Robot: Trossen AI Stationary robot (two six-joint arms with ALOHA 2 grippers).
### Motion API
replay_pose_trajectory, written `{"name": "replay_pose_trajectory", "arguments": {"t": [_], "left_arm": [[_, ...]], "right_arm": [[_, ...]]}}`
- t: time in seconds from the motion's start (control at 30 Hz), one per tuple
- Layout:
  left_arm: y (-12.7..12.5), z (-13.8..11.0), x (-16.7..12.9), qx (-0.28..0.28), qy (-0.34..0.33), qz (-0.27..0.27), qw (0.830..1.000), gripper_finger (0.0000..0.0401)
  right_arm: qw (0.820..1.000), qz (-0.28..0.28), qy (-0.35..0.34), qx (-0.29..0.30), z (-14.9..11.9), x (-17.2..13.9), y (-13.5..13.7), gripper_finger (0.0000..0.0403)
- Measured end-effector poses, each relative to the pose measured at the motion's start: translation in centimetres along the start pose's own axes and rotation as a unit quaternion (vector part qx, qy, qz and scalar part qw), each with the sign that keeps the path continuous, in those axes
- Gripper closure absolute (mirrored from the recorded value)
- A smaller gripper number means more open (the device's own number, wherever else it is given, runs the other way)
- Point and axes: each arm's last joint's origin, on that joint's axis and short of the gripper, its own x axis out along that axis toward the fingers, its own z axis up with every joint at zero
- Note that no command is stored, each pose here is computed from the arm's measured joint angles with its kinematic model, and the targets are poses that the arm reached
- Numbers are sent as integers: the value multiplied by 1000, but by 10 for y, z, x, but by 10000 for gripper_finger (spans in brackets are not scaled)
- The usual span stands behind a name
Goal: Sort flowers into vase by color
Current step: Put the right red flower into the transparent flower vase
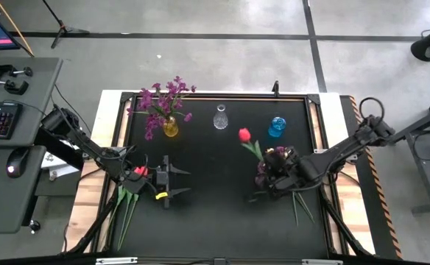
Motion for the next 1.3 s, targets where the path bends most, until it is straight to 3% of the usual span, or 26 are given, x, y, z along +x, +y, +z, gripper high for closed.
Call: {"name": "replay_pose_trajectory", "arguments": {"t": [0.2, 0.33, 0.4, 0.5, 0.57, 0.63, 0.87, 1.03, 1.17, 1.3], "left_arm": [[0, 0, 0, 11, 0, 0, 1000, 160], [0, 0, 0, 11, 0, 1, 1000, 160], [0, 0, 0, 11, -1, 1, 1000, 160], [0, 0, 0, 9, -2, 2, 1000, 160], [0, 1, 0, 8, -3, 2, 1000, 160], [0, 1, 0, 7, -4, 2, 1000, 160], [0, 1, 0, 4, -4, 2, 1000, 160], [0, 1, 0, 3, -4, 2, 1000, 160], [0, 1, 0, 3, -3, 0, 1000, 160], [0, 1, 0, 3, -3, -2, 1000, 160]], "right_arm": [[994, 46, -84, 44, -9, 16, -25, 403], [979, 104, -161, 67, -5, 41, -37, 403], [962, 152, -216, 71, 7, 51, -42, 403], [917, 223, -323, 71, 31, 60, -53, 403], [886, 241, -390, 73, 48, 66, -64, 403], [874, 231, -421, 73, 63, 76, -75, 403], [866, 182, -464, 47, 121, 109, -94, 403], [859, 131, -495, 8, 166, 115, -95, 403], [873, 116, -473, -9, 187, 116, -93, 403], [884, 97, -457, -24, 192, 122, -90, 403]]}}
